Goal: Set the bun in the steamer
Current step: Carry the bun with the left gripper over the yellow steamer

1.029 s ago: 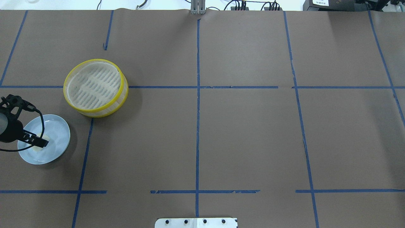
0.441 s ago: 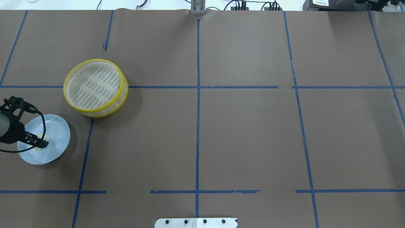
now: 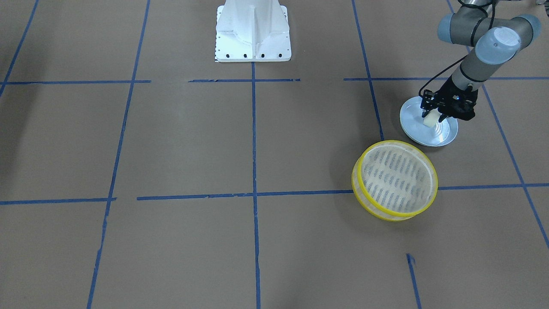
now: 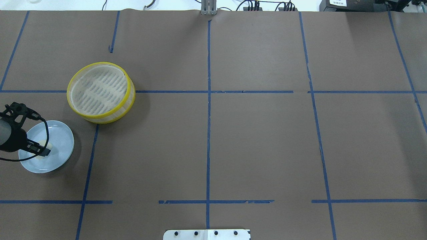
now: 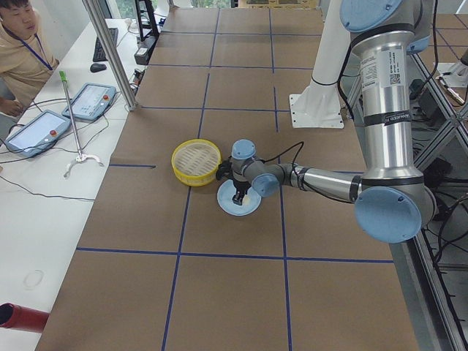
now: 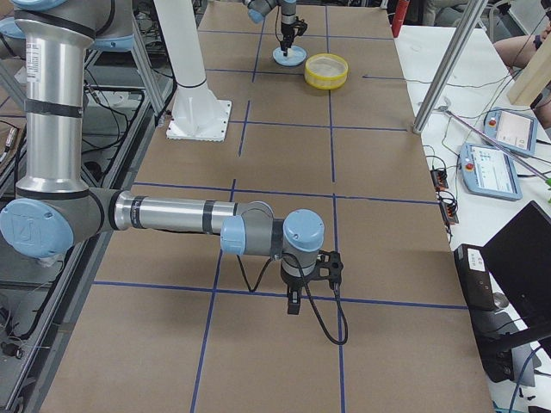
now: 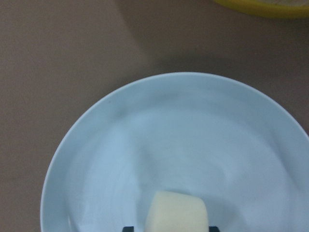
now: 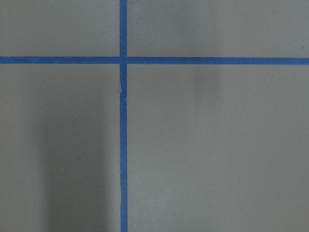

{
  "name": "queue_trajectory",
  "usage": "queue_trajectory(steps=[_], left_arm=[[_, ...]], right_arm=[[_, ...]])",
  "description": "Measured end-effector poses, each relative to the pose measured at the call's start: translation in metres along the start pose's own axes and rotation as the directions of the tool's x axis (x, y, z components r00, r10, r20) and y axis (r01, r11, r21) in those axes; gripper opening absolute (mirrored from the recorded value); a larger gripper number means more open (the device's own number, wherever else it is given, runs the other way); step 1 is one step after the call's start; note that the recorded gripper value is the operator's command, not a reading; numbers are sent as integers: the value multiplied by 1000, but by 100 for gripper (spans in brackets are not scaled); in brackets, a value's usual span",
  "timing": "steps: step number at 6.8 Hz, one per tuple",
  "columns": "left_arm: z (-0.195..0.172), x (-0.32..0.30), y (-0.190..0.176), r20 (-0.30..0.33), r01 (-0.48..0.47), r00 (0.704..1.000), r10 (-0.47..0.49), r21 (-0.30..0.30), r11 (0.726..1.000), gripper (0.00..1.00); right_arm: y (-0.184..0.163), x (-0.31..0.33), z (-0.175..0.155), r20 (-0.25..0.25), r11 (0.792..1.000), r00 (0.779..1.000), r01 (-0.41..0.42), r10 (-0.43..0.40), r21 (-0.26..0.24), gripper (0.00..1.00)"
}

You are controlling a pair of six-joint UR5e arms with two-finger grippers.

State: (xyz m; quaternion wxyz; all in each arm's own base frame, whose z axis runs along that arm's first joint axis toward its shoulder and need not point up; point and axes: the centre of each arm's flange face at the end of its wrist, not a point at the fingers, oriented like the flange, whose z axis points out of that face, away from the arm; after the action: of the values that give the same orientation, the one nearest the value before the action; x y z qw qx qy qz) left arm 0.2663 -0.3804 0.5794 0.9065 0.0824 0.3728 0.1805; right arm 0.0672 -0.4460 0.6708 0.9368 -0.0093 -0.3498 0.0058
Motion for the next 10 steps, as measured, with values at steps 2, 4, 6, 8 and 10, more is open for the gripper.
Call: queue_trajectory(steps=[2,4,6,8,10], left_arm=[[-1,2,0,-10,2,1000,-2,-5,1000,35],[-18,14,-7,-44,5,999,-4,21,1000,31],[-64,28,-42,-139,109,985,-98,70,992,31],[-106,51,-123,-173,282,949,-262,102,954,32],[-112,68,-197,-168,418,901,-400,90,904,32]], right_arm=[[0,0,0,0,1000,1000,0,0,0,100],[0,0,0,0,1000,1000,0,0,0,100],[0,0,0,0,1000,1000,0,0,0,100],[0,0,0,0,1000,1000,0,0,0,100],[0,0,0,0,1000,1000,0,0,0,100]])
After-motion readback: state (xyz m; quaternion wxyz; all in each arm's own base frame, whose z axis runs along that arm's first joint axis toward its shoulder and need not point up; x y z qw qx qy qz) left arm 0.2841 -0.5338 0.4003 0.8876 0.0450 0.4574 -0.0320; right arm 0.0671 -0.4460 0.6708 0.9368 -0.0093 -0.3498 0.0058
